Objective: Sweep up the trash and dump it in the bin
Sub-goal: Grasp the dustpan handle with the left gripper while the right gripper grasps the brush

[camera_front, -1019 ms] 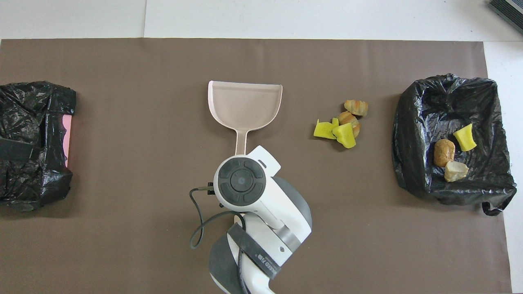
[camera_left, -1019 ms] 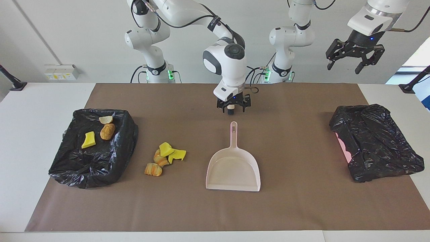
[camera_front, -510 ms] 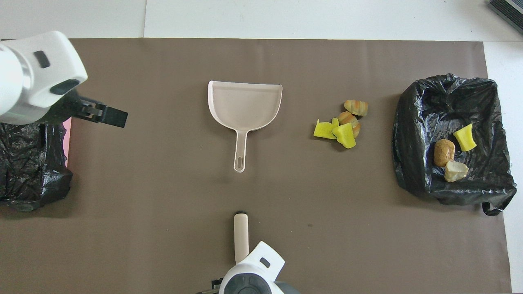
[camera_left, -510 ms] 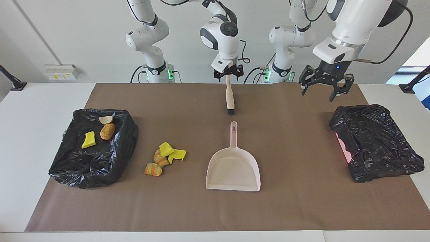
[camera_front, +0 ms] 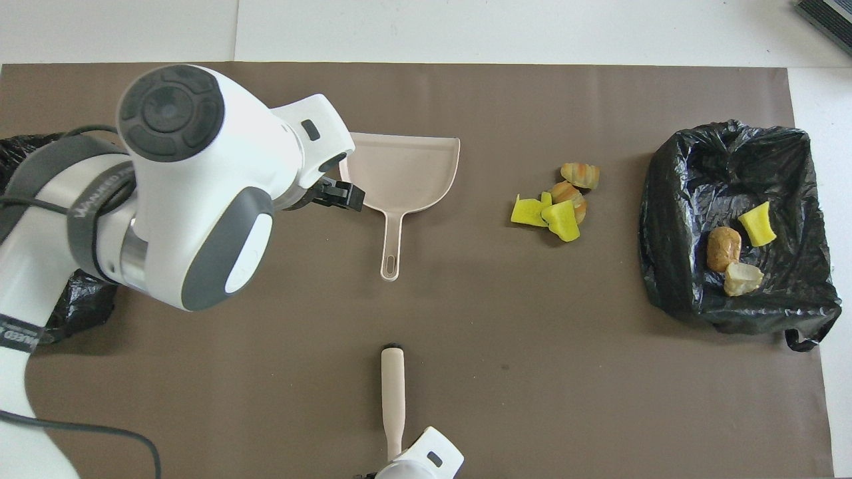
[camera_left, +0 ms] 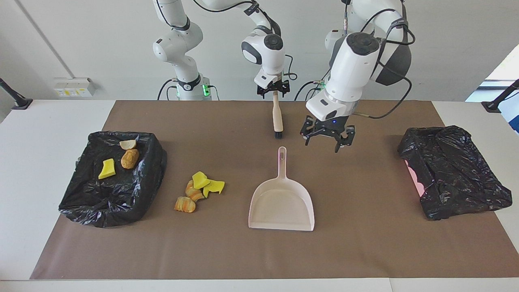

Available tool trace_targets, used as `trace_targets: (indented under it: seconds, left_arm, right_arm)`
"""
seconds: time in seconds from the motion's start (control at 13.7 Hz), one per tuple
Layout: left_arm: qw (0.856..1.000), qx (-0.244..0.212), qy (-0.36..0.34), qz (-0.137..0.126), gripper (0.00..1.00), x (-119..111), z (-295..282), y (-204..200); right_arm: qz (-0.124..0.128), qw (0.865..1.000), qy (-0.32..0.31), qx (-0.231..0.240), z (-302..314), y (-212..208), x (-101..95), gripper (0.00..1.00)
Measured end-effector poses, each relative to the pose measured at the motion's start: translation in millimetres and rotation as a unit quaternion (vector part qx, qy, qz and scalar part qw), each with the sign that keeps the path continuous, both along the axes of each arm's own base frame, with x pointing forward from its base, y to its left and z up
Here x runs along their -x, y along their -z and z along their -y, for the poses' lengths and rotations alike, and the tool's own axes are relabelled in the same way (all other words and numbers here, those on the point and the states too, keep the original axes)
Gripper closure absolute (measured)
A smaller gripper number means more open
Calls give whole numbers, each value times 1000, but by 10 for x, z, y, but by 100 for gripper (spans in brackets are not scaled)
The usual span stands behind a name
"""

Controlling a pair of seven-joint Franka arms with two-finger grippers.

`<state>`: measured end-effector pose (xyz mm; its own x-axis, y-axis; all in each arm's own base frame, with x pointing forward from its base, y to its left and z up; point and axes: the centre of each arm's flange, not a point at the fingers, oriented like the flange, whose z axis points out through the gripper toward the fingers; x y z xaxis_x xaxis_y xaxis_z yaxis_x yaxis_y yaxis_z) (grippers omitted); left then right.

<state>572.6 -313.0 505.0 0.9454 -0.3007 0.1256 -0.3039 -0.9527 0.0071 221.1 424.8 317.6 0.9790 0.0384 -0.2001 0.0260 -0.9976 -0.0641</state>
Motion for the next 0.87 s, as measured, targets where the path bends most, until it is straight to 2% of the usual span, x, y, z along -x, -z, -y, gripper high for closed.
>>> trace_targets:
  seconds: [0.07,0.29,0.36,0.44,0.58,0.66,0.8,0.87]
  left_arm:
    - [1000,-4,-10,9,0,8,194,184]
    - [1000,-2,-23,14,0,-3,559,691]
    - [1000,1,-25,15,0,-18,607,826]
    - [1000,-1,-25,12,0,-16,624,970]
    - [999,-7,-32,4,0,61,715,1286]
    - [999,-11,-34,-1,0,129,787,1423]
    - [999,-19,-32,-9,0,219,840,1567]
    - [999,-21,-32,-12,1,237,837,1596]
  right_arm:
    - [0,1000,0,0,-3,0,3,0]
    - [1,1000,-1,-3,-27,-26,3,0]
    - [2,1000,-2,-5,-41,-43,0,7]
    - [3,1000,-2,-7,-57,-62,-4,7]
    - [4,1000,-3,-9,-70,-79,-8,30]
    - [5,1000,-2,-9,-72,-82,-10,47]
    - [5,1000,-2,-10,-78,-94,-19,69]
    - [2,1000,-2,-8,-80,-112,-33,74]
